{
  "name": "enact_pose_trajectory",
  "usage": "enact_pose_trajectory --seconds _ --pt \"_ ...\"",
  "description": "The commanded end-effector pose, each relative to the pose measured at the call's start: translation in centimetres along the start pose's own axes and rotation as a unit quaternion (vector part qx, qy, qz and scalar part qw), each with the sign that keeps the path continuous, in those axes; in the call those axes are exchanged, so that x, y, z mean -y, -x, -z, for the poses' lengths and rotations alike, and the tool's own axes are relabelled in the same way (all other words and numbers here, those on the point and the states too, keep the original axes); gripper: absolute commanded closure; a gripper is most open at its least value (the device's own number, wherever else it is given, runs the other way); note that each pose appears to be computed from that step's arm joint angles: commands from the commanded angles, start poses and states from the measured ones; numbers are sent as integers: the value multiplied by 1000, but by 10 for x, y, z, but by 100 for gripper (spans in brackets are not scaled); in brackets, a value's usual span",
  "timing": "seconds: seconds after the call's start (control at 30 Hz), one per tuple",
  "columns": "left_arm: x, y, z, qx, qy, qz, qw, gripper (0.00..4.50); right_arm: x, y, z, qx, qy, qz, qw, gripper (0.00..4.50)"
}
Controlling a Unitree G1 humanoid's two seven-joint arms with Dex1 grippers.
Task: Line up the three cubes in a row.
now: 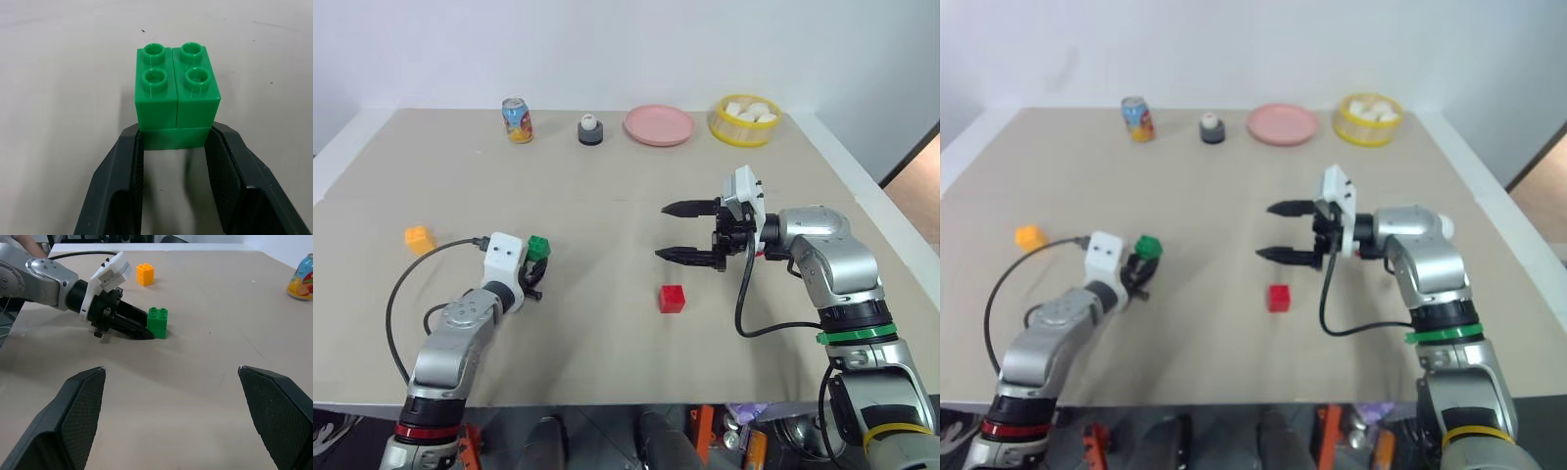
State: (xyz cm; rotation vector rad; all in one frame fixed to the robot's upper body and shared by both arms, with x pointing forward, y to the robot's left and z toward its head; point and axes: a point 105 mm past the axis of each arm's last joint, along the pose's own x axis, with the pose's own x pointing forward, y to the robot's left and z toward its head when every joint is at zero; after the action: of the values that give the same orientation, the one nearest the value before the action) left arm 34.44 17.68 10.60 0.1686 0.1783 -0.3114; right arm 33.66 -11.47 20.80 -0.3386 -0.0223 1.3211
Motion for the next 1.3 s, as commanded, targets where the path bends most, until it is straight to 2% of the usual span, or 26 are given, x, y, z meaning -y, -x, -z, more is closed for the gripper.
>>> enact_pose_trajectory --seconds 0.03,0.13,0.27,0.37,0.53,0.77,0.93,1.1,1.3 --pt "1 10 -37 85 -80 74 990 325 -4 7 -13 2 21 -16 1000 0" --pt "16 22 -44 118 -119 173 971 325 -17 13 -14 -3 21 -45 999 0" --pt "30 35 -42 140 -141 269 943 325 -28 19 -12 -15 20 -58 998 0" --pt "47 47 -35 151 -133 369 907 325 -36 21 -15 -14 24 -58 998 0" --pt "69 45 -28 144 -125 458 868 325 -51 24 -25 -4 19 -62 998 0" --pt "76 28 -26 138 -144 496 845 325 -66 46 -19 -30 -9 -52 998 0" --pt "79 20 -27 135 -150 515 833 325 -66 59 -10 -47 -20 -25 998 0" --pt "91 14 -26 124 -161 552 809 325 -62 56 -9 -39 -21 -13 999 0" --pt "101 6 -23 119 -167 558 804 325 -61 53 -9 -34 -20 -14 999 0"
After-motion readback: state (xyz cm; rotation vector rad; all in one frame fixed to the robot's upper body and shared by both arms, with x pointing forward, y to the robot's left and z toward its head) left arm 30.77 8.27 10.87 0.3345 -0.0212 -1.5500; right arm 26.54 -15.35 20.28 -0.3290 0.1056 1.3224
